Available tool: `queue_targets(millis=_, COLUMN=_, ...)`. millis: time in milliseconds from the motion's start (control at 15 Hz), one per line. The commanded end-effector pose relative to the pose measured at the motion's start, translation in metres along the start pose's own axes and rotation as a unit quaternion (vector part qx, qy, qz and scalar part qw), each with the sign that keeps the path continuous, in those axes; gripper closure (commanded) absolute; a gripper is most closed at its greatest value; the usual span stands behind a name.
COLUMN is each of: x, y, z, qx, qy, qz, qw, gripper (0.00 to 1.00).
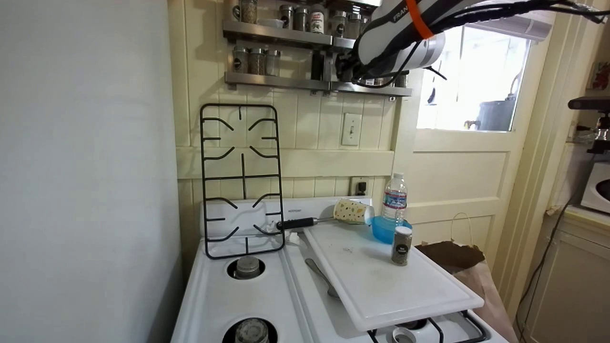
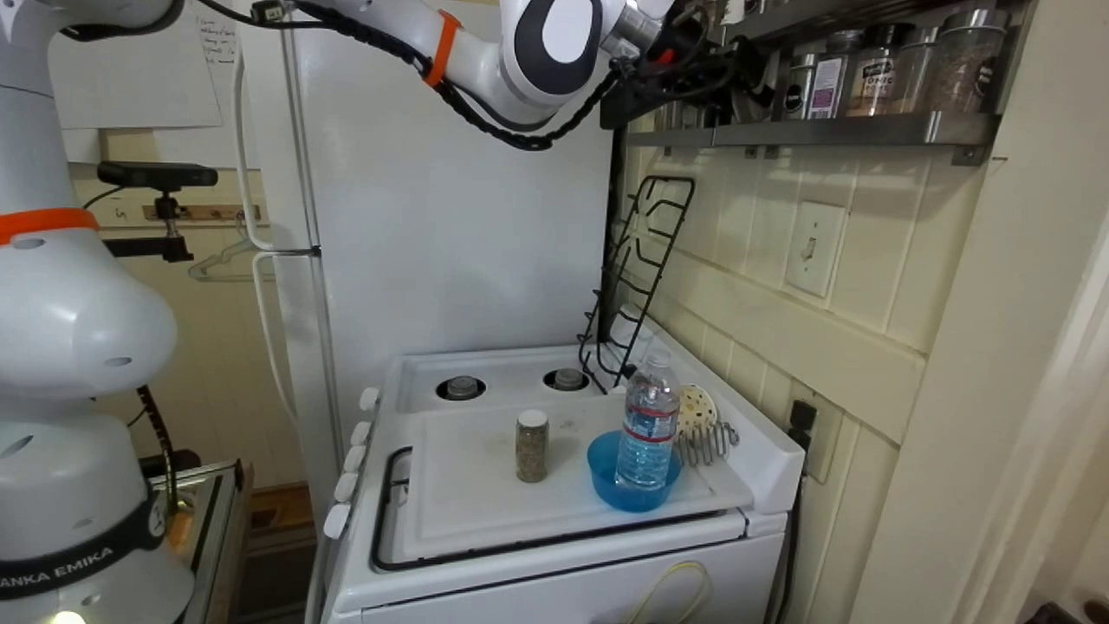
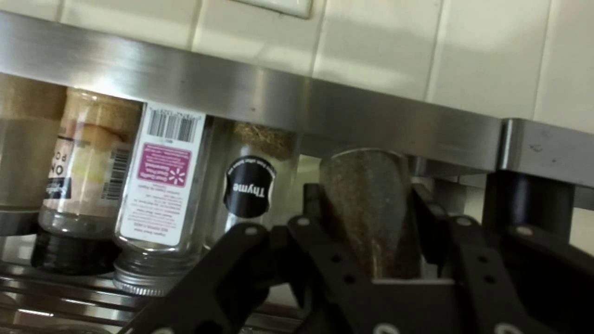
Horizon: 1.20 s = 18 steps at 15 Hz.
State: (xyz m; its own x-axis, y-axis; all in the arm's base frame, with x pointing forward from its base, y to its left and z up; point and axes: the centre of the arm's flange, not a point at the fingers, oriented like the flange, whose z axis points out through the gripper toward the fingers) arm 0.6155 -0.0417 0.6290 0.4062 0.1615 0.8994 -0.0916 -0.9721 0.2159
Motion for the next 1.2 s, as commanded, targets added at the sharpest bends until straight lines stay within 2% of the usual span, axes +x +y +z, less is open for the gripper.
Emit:
queue_targets(millis=0, x=0.019, y=0.006, z=0.019, qx=0.022, qy=-0.021, qz=0.006, qw=0.9995, gripper=0.76)
queue_targets(millis=800, x=0.023, y=0.02, z=0.04, qx=0.015, qy=-0.044, qz=0.071, qw=0.9963, gripper=0.76)
queue_targets(millis=867, x=0.008, y=0.013, z=0.004, qx=0.013, qy=-0.036, qz=0.066, qw=0.9971, gripper=0.51)
queue_targets(millis=1000, x=0.007, y=0.014, z=0.006, qx=0.012, qy=-0.037, qz=0.071, qw=0.9967, gripper=0.51)
queue_targets(millis=1067, x=0.007, y=0.013, z=0.007, qx=0.012, qy=-0.037, qz=0.071, qw=0.9967, gripper=0.76)
queue_targets(millis=1133, x=0.008, y=0.013, z=0.009, qx=0.011, qy=-0.045, qz=0.069, qw=0.9966, gripper=0.76)
